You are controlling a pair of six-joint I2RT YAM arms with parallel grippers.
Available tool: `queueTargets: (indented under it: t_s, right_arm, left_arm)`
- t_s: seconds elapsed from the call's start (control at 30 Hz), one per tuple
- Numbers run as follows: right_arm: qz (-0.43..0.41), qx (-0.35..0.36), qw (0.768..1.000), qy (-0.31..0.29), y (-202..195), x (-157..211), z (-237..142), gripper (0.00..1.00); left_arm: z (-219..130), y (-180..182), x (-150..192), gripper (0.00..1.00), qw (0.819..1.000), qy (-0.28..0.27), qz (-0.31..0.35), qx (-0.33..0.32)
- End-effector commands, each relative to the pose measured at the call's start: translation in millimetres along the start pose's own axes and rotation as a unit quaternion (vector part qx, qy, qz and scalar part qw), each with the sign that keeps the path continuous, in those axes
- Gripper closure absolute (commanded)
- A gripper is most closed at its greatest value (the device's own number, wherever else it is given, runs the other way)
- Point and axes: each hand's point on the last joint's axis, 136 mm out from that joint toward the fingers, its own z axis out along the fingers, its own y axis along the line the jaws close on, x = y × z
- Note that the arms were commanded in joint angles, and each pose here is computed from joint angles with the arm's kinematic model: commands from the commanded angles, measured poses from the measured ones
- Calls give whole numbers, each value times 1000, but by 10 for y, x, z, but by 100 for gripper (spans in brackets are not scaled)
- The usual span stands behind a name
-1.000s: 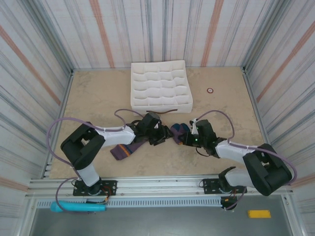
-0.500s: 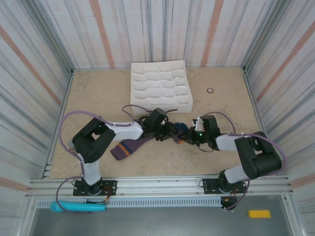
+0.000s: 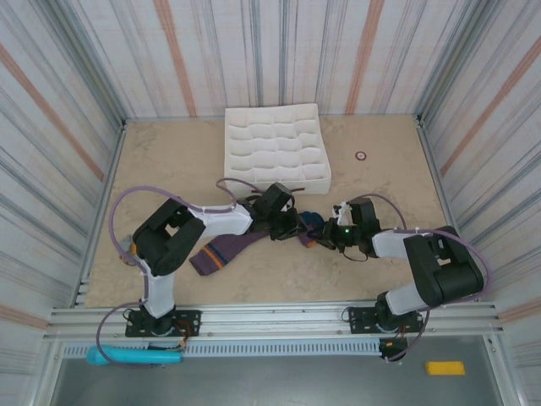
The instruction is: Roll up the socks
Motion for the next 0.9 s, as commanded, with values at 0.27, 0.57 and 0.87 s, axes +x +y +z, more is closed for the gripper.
queueTargets:
  t_s: [0.27,0.57,0.87]
  right_arm:
    - [-218,170,960,-36,266,172,-329,24]
    - [-372,246,891,-83,418,255,-259,19]
    - [-446,264,849,-101,384,340,-62,27]
  left_arm:
    - [-76,357,191,91,994,55,-37,-84]
    - [-211,403,313,91,990,93,-55,-89]
    - [-241,443,355,91,987,114,-51,-98]
